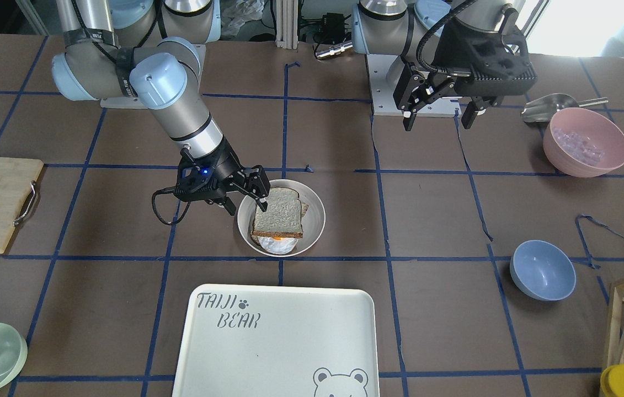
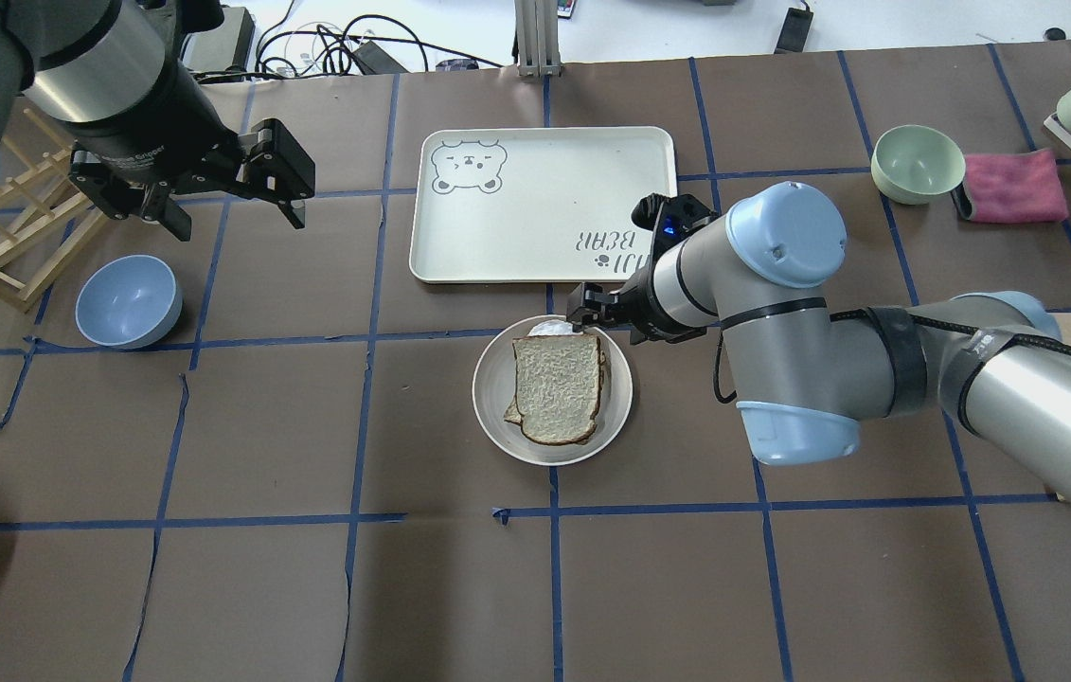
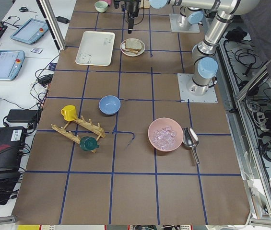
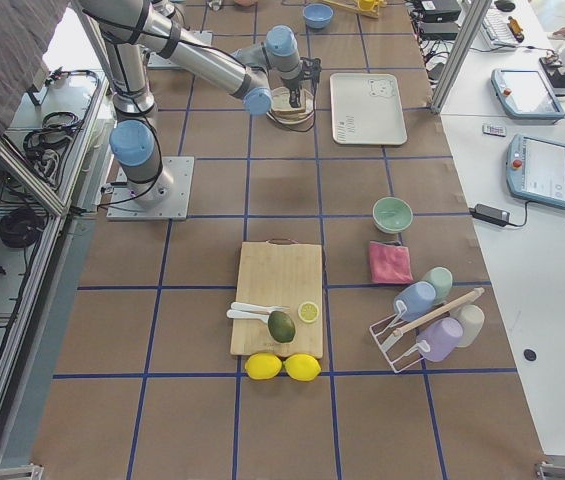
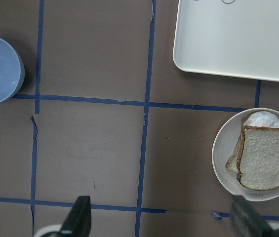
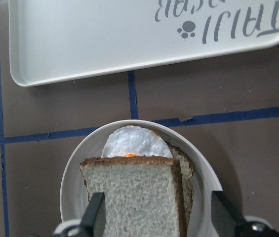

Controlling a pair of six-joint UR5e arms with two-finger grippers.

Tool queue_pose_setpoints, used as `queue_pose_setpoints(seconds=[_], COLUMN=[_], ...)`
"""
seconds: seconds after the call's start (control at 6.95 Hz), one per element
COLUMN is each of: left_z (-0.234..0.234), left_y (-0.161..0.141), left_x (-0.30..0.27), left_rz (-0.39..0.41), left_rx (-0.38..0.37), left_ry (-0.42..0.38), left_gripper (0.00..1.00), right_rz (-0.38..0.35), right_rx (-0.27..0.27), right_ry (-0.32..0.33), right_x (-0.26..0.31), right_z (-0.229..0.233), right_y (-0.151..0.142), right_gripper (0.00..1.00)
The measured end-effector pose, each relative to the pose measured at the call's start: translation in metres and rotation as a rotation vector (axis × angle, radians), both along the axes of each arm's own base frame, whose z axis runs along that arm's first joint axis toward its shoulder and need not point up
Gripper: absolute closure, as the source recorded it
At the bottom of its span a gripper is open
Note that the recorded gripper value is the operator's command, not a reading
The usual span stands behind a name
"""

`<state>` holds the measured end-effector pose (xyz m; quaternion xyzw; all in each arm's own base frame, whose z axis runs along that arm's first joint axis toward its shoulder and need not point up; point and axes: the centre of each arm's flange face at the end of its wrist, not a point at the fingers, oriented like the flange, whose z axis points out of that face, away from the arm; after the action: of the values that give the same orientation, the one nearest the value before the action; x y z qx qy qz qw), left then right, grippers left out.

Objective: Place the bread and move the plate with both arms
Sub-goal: 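Lower the bread onto the egg and open the right gripper, then raise the right arm away while the left gripper reaches to the plate rim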

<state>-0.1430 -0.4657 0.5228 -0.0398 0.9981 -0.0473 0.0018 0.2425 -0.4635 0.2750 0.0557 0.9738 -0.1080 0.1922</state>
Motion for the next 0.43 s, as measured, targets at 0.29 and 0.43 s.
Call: queue_pose_setpoints(seconds=[0.29, 0.43], left_z=[-0.002, -0.002], left_y=[-0.002, -0.003], left_x=[0.0, 0.001], left_rz=[-0.006, -0.01], left_rx=[0.007, 0.012], left_ry=[0.0, -0.003], left_gripper=[0.0, 0.0], right_rz=[0.025, 0.09], right_rx=[0.036, 0.049], right_ry=[0.037, 0.107], right_x=[0.0, -0.004], right_z=[0.055, 0.098], right_y=[-0.041, -0.067], right_gripper=[0.08, 0.07])
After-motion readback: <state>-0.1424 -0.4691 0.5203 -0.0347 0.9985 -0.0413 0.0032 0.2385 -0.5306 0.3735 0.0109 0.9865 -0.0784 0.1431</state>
